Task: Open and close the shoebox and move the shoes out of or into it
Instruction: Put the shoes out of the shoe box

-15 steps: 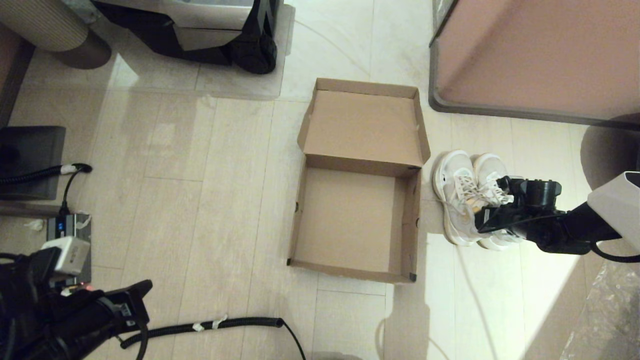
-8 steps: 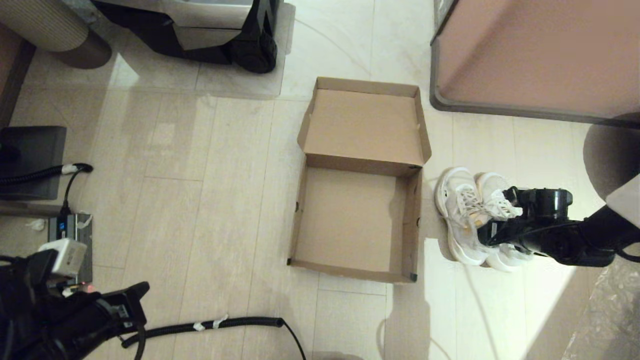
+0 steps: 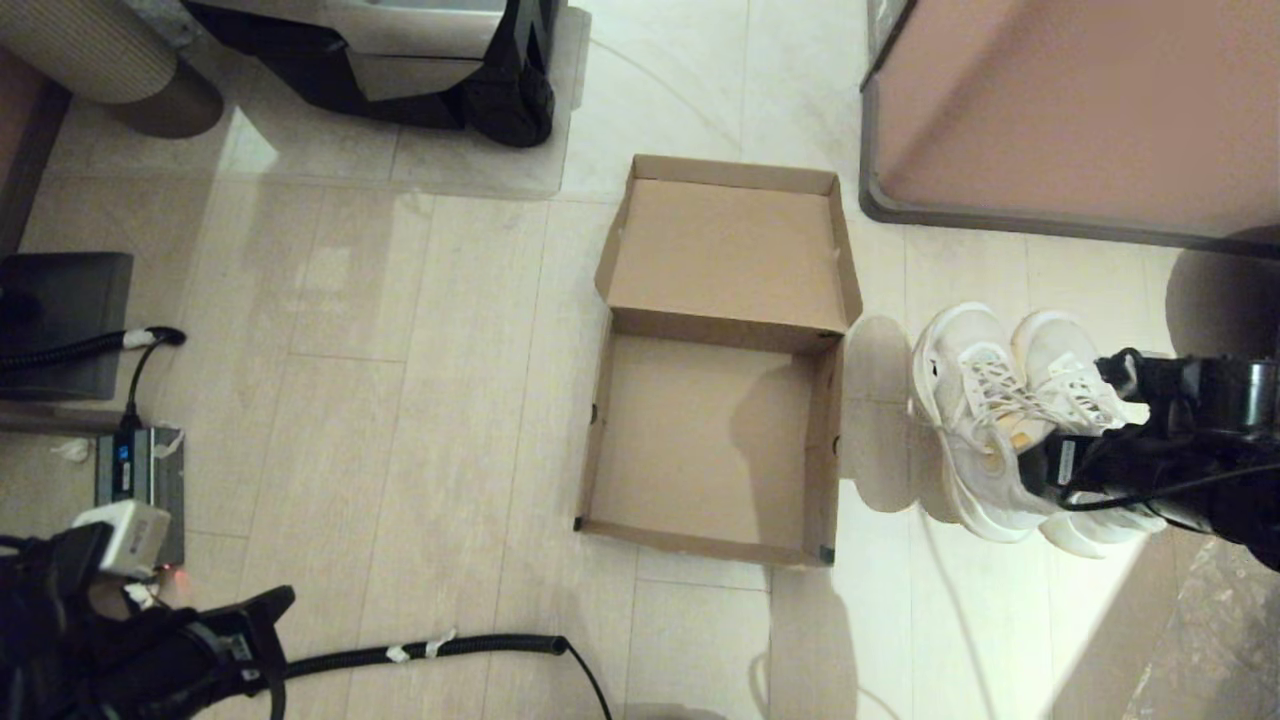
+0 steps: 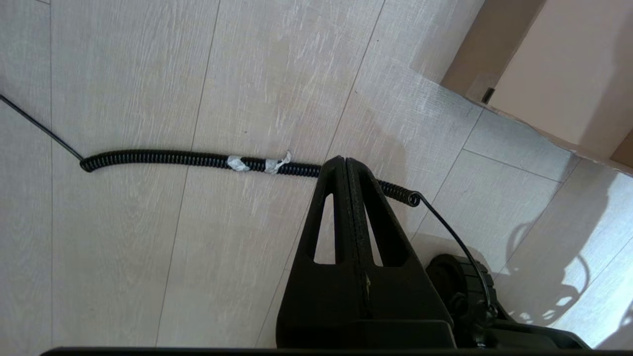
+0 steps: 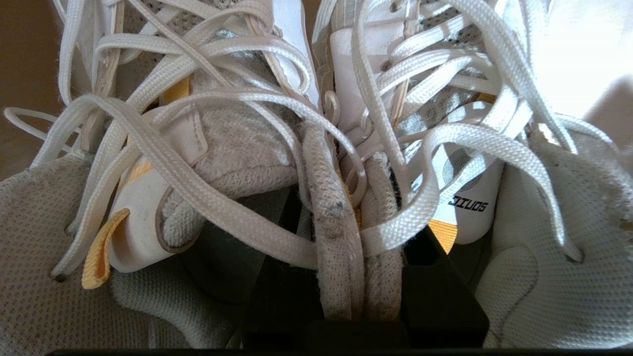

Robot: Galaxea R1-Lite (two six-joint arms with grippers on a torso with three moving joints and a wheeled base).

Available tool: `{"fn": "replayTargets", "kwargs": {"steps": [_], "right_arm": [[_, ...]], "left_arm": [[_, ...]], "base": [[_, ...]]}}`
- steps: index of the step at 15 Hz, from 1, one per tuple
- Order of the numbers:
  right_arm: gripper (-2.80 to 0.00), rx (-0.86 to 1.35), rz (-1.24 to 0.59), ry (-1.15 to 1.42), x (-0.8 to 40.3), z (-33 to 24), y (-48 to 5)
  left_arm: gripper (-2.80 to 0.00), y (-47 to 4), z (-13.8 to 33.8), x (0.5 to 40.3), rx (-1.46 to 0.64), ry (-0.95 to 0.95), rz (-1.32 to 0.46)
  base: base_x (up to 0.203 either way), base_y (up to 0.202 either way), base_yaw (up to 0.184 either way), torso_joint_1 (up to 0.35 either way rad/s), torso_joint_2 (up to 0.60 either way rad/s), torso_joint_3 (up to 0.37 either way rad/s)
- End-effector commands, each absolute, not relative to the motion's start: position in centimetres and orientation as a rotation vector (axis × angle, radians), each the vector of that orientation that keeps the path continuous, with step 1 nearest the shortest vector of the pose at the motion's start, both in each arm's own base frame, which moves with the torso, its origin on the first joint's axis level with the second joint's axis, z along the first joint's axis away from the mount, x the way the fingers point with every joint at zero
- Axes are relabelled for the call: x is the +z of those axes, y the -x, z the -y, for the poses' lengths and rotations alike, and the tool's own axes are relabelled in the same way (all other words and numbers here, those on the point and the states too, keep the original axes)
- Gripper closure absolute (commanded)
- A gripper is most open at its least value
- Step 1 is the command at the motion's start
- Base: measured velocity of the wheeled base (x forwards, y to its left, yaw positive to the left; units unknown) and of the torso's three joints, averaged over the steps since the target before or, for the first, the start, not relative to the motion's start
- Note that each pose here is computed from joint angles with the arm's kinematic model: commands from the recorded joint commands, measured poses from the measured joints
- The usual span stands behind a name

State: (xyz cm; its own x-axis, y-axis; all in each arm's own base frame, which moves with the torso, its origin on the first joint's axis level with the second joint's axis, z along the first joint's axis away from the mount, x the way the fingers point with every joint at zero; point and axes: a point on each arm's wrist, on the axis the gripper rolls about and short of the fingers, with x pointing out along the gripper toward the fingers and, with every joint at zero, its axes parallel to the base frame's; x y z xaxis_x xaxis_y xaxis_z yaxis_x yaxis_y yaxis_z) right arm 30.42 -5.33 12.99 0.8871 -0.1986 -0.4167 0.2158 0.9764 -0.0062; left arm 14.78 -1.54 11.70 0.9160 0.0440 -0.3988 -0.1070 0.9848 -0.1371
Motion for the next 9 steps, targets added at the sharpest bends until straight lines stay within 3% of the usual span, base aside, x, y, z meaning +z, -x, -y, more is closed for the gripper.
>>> {"fn": "replayTargets", "kwargs": {"steps": [1,6,9], "right_arm": [[0.0,-0.216,-0.344,-0.022,16.0,4.6,-26.3],[0.0,-0.183,-0.46,0.014,13.4,3.5,-21.0],[0.0,-0.19,-0.512,-0.018,11.9,3.9,-23.0]], "left_arm": [[0.0,-14.8,1.6,11.5,0.08,0.156,-0.415],[0.0,-14.1,1.5,10.7,0.081,0.142,-0.447],[0.0,-14.3,1.5,11.1,0.064,0.107,-0.427]], "base": [[0.0,0.0,0.0,0.0,0.0,0.0],[0.0,0.0,0.0,0.0,0.0,0.0],[0.0,0.0,0.0,0.0,0.0,0.0]]}}
